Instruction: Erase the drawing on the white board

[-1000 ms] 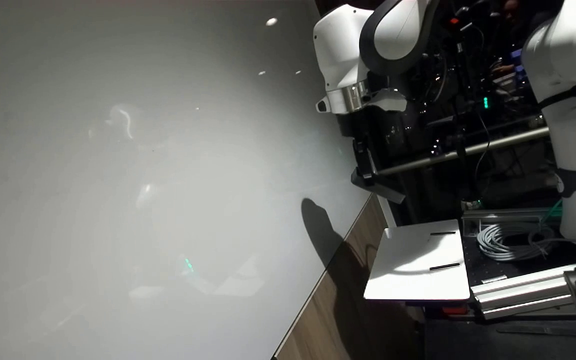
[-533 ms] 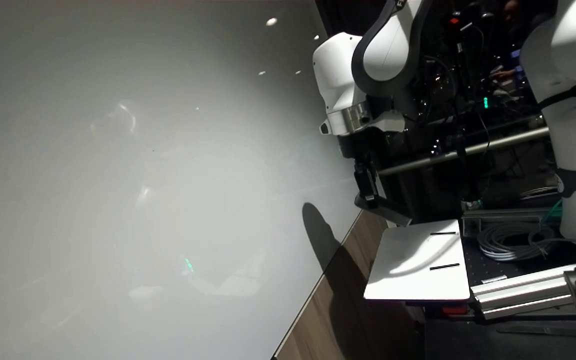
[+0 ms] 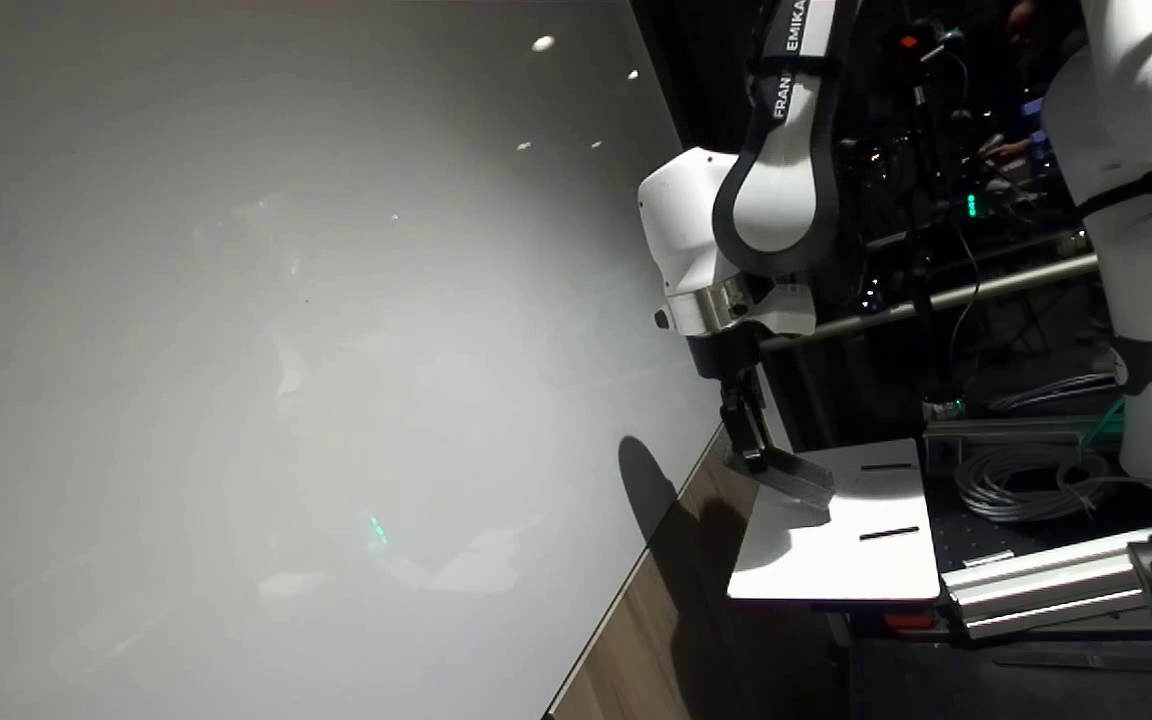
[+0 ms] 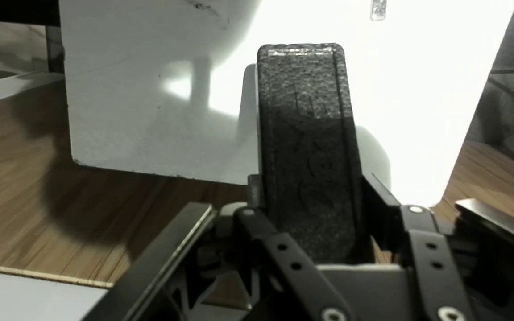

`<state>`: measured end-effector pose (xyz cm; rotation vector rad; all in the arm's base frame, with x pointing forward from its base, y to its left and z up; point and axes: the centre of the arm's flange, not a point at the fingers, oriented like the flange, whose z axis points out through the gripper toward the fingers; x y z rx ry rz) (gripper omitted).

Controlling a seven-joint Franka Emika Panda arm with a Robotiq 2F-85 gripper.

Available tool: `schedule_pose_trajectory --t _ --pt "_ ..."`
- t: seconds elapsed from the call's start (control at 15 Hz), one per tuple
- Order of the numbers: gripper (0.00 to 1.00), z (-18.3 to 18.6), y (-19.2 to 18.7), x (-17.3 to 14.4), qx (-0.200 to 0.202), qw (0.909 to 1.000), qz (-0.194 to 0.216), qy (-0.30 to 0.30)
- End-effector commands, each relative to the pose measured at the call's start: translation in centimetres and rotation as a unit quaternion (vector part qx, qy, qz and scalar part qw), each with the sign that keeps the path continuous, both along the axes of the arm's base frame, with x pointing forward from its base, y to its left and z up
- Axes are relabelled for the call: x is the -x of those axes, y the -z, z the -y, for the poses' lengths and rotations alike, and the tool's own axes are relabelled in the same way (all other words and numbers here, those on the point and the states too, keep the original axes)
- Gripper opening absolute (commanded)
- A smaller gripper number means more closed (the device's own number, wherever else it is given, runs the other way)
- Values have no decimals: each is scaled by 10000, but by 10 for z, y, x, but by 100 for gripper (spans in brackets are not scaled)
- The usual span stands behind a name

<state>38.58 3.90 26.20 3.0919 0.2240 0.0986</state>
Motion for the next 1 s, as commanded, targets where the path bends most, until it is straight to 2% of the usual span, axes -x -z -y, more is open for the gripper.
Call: schedule_pose_trajectory --t 0.0,0.93 --pt "30 6 15 -10 102 9999 -71 21" --pt "30 28 32 -31 367 9989 -268 99"
